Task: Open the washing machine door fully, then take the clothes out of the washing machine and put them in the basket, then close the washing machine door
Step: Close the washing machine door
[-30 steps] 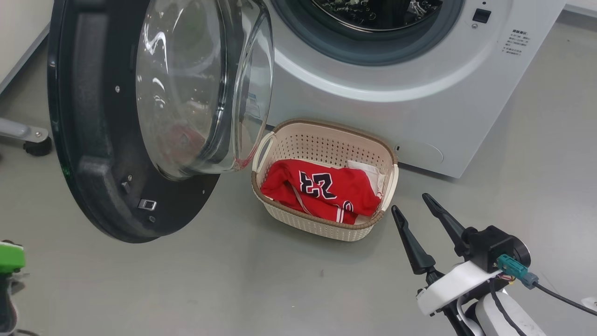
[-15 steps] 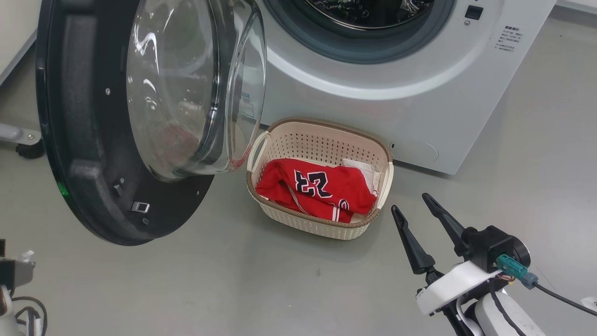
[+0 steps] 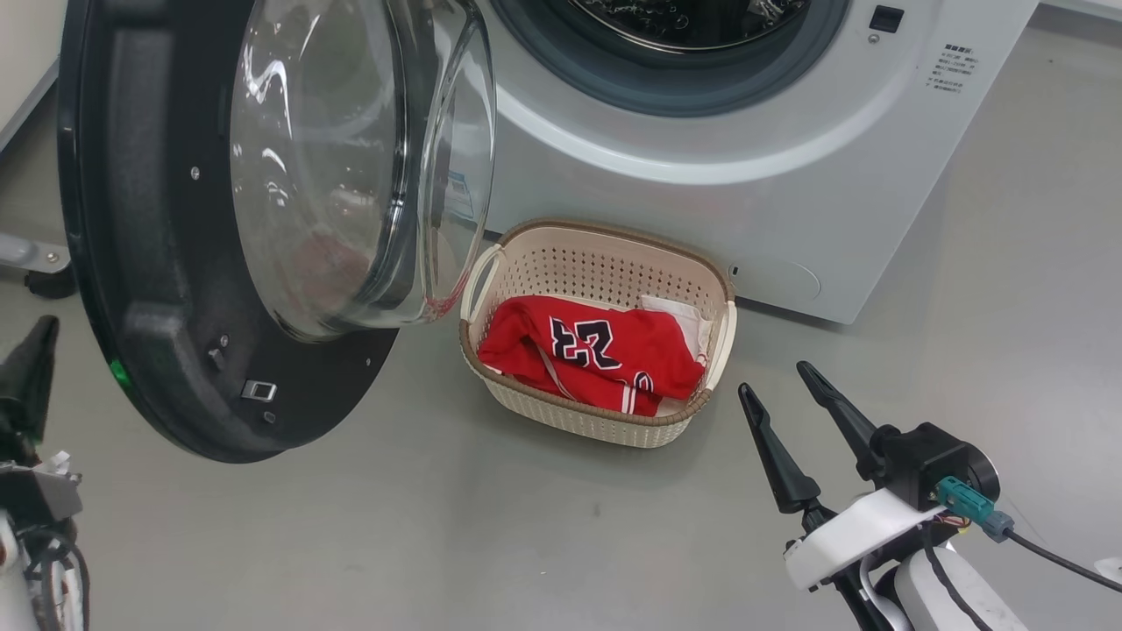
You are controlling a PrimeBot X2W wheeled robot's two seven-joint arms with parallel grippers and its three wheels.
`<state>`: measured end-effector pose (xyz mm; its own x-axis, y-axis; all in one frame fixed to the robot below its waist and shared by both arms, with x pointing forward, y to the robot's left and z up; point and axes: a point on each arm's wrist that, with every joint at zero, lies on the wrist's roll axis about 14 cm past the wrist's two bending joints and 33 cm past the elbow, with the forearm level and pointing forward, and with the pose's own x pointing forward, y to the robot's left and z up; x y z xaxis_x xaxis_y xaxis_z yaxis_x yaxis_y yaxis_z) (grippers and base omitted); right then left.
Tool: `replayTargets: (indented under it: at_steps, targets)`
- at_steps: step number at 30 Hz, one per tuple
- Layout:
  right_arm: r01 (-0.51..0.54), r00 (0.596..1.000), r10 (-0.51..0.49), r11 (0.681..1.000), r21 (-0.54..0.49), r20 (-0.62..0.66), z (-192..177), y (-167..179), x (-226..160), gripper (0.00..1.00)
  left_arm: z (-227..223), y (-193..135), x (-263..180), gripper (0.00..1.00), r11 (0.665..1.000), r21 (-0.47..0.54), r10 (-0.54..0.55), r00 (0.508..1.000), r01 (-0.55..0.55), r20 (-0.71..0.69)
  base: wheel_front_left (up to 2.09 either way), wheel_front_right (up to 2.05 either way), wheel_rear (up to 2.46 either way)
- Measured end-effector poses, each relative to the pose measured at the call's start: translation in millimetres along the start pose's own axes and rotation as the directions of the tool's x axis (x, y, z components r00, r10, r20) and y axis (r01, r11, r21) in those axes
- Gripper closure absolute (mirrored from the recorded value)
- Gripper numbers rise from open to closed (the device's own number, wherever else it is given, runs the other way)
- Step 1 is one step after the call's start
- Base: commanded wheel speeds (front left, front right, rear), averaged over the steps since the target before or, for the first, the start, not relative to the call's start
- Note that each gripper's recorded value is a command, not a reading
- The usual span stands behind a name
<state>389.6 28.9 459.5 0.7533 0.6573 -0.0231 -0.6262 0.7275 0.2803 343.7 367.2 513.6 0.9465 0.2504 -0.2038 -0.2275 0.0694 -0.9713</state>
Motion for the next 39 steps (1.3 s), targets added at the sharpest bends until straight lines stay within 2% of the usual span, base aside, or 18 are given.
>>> replayTargets:
  at_steps: [12, 19, 25, 39]
  targets:
    - [0.000, 1.000, 0.000, 1.000, -0.002, -0.001, 0, 1, -1, 0.00, -30, -11, 1, 1.00, 0.992, -0.114, -0.075, 0.985, 0.058, -0.154, 0.00, 0.00, 0.00]
    - [-0.005, 1.000, 0.005, 1.000, -0.013, 0.002, 2, 5, -4, 0.00, -49, -14, -6, 1.00, 0.988, -0.137, -0.102, 0.964, 0.069, -0.246, 0.00, 0.00, 0.00]
    - [0.005, 1.000, -0.004, 1.000, -0.015, 0.008, 5, 3, -6, 0.00, -70, -18, -14, 1.00, 0.985, -0.152, -0.133, 0.930, 0.084, -0.343, 0.00, 0.00, 0.00]
    - [0.037, 0.999, -0.037, 0.999, -0.016, 0.011, 6, -4, -15, 0.00, -98, -27, -22, 1.00, 0.965, -0.232, -0.215, 0.869, 0.120, -0.446, 0.00, 0.00, 0.00]
